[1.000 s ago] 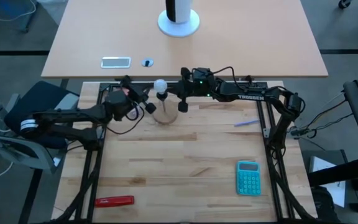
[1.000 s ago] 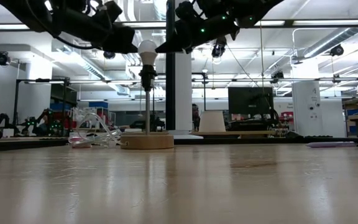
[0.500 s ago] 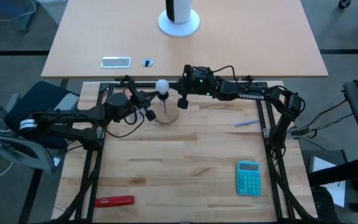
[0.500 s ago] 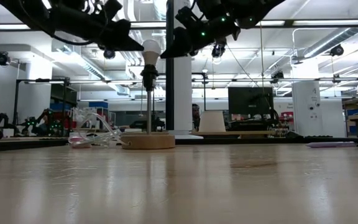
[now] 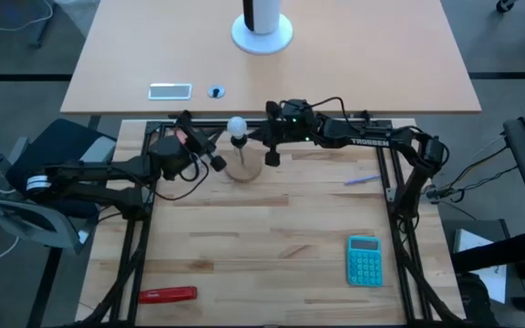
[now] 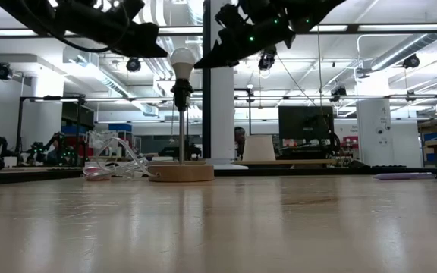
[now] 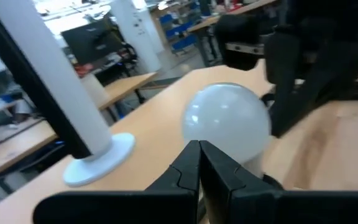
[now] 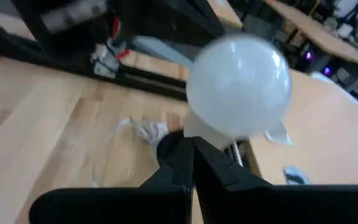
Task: Screw lightbulb
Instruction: Remove the lightbulb from the wooden table lamp
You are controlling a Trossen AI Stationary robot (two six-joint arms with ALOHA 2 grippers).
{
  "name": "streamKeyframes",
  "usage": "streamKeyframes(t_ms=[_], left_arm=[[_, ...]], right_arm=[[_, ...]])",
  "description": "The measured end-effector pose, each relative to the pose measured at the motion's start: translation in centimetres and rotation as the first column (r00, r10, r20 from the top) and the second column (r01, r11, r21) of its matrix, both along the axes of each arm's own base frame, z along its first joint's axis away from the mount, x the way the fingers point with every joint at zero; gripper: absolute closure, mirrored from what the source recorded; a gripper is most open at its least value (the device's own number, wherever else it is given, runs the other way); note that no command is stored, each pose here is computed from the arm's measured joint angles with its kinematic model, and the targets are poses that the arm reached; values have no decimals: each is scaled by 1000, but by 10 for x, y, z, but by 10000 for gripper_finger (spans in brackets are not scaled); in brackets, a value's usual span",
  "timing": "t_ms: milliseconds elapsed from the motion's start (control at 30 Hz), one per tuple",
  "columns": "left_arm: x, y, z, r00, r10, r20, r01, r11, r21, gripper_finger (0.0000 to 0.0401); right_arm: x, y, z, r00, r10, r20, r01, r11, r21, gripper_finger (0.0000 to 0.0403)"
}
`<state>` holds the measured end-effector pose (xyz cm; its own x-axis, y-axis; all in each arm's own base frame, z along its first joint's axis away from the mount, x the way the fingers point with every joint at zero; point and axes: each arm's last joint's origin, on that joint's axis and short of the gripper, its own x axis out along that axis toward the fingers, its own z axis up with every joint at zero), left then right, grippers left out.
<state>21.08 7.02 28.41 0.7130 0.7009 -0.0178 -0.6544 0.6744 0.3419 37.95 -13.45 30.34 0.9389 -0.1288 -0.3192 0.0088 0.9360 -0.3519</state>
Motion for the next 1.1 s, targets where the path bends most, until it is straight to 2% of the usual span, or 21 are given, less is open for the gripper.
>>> streamKeyframes(t_ms=[133,300,533,667,733,933,1100], left_arm=[[0,5,3,999,42,19,-42,998,36,401],[4,11,-3,999,50,1,-50,999,16,401],[8,9,-6,997,-67,-24,67,998,16,401],[9,4,-10,983,-166,-82,167,986,4,401],[8,3,-16,976,-178,-129,176,984,-21,401],[3,3,-13,984,-122,-130,120,993,-24,401],[1,5,-7,993,-74,-88,74,997,4,401]], right_arm=[[2,1,5,998,11,54,-11,1000,9,401],[2,0,7,997,-18,79,16,1000,17,401],[2,-2,6,995,-77,63,76,997,16,401],[0,-5,5,987,-155,47,156,988,-9,401],[0,-6,3,986,-165,30,165,986,-10,401],[-4,-6,0,988,-155,-27,154,988,-29,401],[-5,0,3,1000,-14,-28,14,1000,-5,401]])
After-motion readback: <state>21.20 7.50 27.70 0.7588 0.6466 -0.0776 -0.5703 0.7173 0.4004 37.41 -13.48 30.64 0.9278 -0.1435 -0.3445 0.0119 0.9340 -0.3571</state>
